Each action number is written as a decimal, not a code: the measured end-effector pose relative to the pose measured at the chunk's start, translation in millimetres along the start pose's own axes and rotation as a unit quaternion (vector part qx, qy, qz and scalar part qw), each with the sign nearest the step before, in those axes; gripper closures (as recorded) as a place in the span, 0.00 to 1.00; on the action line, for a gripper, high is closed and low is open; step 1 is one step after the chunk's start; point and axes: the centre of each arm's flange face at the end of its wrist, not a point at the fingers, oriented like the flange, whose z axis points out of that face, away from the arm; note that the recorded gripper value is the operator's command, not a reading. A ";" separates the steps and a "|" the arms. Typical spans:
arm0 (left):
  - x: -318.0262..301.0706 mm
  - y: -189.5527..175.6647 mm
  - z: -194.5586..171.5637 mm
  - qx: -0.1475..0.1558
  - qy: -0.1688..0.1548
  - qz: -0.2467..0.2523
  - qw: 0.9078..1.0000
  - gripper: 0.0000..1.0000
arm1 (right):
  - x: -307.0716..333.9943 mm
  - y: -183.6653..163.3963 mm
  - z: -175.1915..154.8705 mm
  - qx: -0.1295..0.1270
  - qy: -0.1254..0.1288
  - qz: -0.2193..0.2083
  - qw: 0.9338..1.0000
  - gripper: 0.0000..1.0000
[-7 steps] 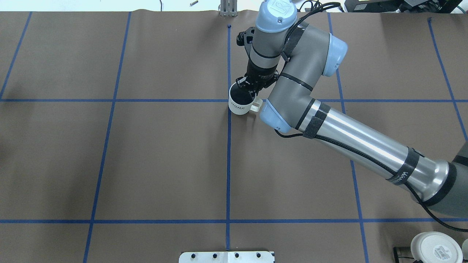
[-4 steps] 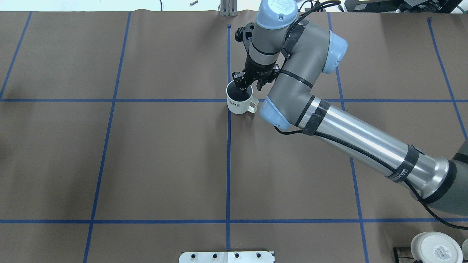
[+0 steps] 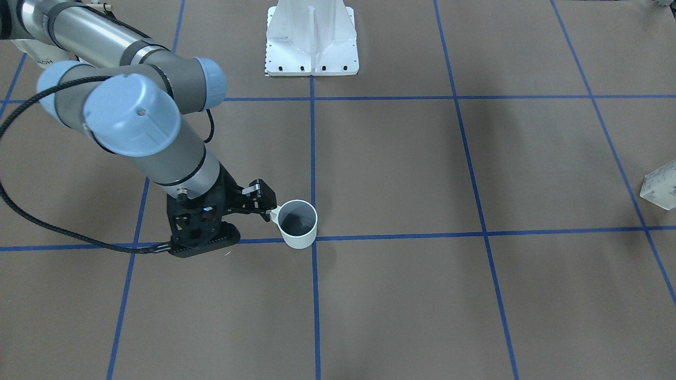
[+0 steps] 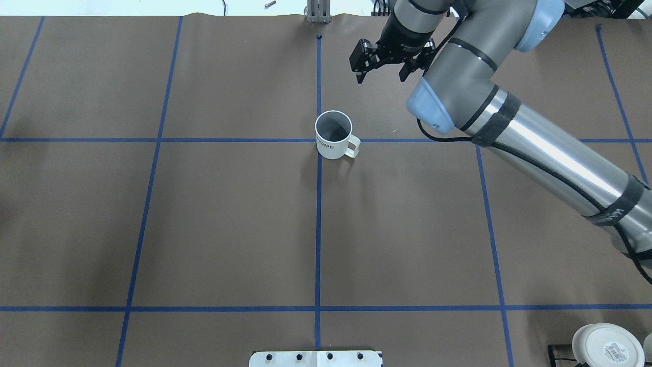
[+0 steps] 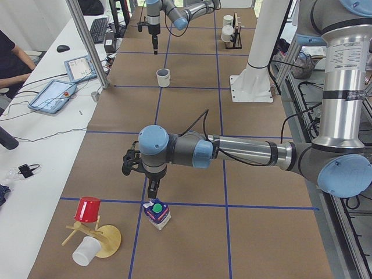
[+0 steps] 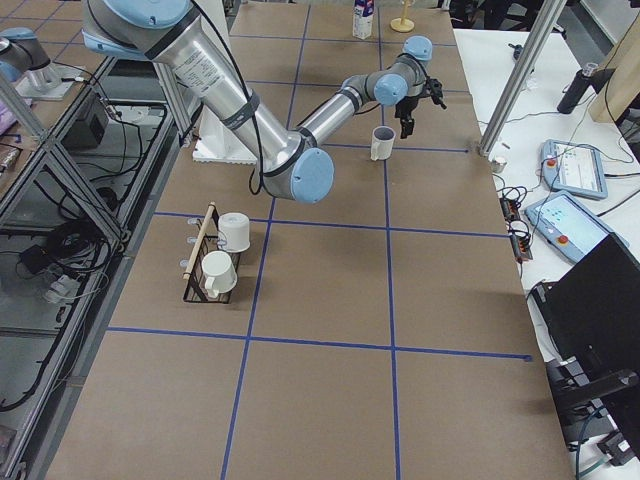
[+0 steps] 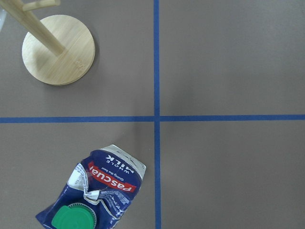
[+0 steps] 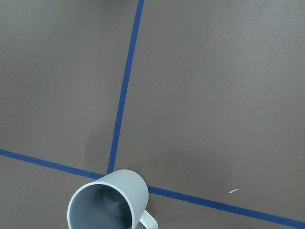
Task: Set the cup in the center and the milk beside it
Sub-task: 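Open the right gripper and lift it away from the mug, then lift the milk carton with the left gripper and carry it forward, then move the milk carton beside the mug and lower it with the left gripper, then open the left gripper and withdraw it from the milk carton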
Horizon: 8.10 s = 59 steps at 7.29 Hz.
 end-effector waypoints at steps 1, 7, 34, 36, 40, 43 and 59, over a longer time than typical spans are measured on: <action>-15.2 1.2 1.3 -0.001 -0.001 0.046 0.999 0.02 | 46.0 6.2 -17.2 0.006 0.004 -0.002 1.000 0.00; -47.7 -13.6 18.2 -0.018 -0.008 0.160 0.987 0.02 | 315.3 50.6 -97.6 -0.006 0.019 -0.012 1.000 0.00; -19.3 -59.4 64.2 -0.048 -0.007 0.177 0.983 0.76 | 331.5 68.3 -103.0 -0.007 0.012 0.002 1.000 0.00; 36.4 -114.2 13.0 -0.058 -0.006 0.152 0.987 0.76 | 331.8 69.4 -102.9 -0.008 0.012 0.002 1.000 0.00; 262.4 -184.5 -11.9 -0.060 0.006 0.011 0.998 0.76 | 339.1 76.7 -104.0 -0.007 0.013 0.006 1.000 0.00; 467.5 -190.7 35.7 -0.087 0.036 -0.078 0.993 0.76 | 347.3 92.1 -103.0 -0.010 0.014 0.010 1.000 0.00; 582.1 -165.3 40.1 0.000 0.065 -0.106 0.992 0.01 | 378.8 106.5 -101.2 -0.010 0.029 0.027 0.999 0.00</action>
